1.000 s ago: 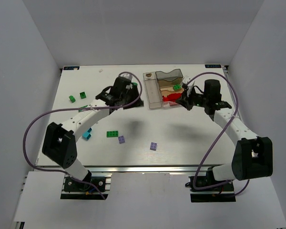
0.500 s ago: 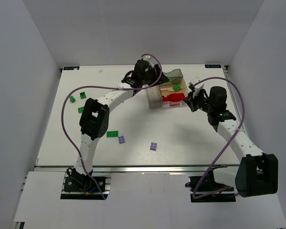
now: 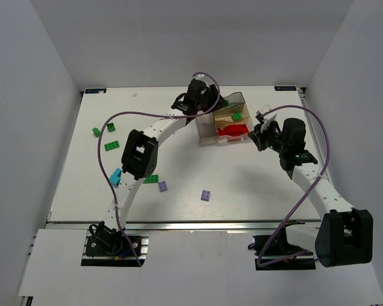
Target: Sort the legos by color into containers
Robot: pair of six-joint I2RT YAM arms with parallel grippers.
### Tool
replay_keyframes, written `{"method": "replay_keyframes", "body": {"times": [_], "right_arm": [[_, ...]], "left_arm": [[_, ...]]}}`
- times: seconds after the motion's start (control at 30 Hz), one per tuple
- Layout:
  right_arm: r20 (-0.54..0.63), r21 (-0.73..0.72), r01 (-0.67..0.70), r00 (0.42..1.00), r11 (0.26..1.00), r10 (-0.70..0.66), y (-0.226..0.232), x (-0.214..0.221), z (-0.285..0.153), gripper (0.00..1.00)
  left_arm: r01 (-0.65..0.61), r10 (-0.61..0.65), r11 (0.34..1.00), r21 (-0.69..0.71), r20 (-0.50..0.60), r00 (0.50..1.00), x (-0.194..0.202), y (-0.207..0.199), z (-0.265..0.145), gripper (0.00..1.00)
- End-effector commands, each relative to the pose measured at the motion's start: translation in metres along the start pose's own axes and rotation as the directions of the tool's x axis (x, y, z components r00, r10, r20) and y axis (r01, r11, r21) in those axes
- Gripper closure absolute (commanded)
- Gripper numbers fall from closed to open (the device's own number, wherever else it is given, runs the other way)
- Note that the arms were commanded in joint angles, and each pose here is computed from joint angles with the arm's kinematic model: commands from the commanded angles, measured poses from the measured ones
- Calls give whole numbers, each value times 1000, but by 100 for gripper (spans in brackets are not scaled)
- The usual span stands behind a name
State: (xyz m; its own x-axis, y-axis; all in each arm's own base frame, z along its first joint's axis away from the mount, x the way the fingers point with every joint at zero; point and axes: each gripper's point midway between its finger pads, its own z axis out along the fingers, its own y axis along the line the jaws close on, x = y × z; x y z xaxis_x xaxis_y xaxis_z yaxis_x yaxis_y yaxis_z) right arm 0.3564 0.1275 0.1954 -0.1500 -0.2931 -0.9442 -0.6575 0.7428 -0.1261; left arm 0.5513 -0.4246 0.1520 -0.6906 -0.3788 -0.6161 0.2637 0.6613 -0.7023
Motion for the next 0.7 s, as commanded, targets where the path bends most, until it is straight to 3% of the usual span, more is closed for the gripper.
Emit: {"method": "replay_keyframes", "body": {"times": [0.0, 0.2, 0.27, 0.47, 0.5, 0.6, 0.67], "right_arm": [[44, 26, 8, 999, 1000, -9, -5, -12, -2, 100], [37, 9, 4, 999, 1000, -4, -5, -12, 0, 99], [34, -10, 9, 999, 1000, -9, -3, -11, 1, 95], [50, -149, 50, 998, 988, -43, 19, -16, 2, 65], [63, -173, 73, 996, 982, -63, 22, -20, 2, 55], [97, -309, 120, 991, 943, -94, 44, -24, -3, 37], [134, -419, 172, 983, 892, -126, 64, -25, -8, 27]], "left_arm": [[21, -21, 1000, 3, 7, 1000, -11, -10, -5, 54], [33, -34, 999, -23, -29, 999, -1, -3, -5, 33], [36, -37, 999, -14, -25, 999, -3, -6, -6, 31], [26, -29, 998, 63, 40, 999, -32, -39, -17, 27], [25, -29, 997, 73, 45, 999, -35, -44, -19, 27], [-3, -5, 996, 88, 94, 996, -63, -63, -44, 35], [-25, 24, 1000, 10, 97, 995, -67, -50, -63, 54]]}}
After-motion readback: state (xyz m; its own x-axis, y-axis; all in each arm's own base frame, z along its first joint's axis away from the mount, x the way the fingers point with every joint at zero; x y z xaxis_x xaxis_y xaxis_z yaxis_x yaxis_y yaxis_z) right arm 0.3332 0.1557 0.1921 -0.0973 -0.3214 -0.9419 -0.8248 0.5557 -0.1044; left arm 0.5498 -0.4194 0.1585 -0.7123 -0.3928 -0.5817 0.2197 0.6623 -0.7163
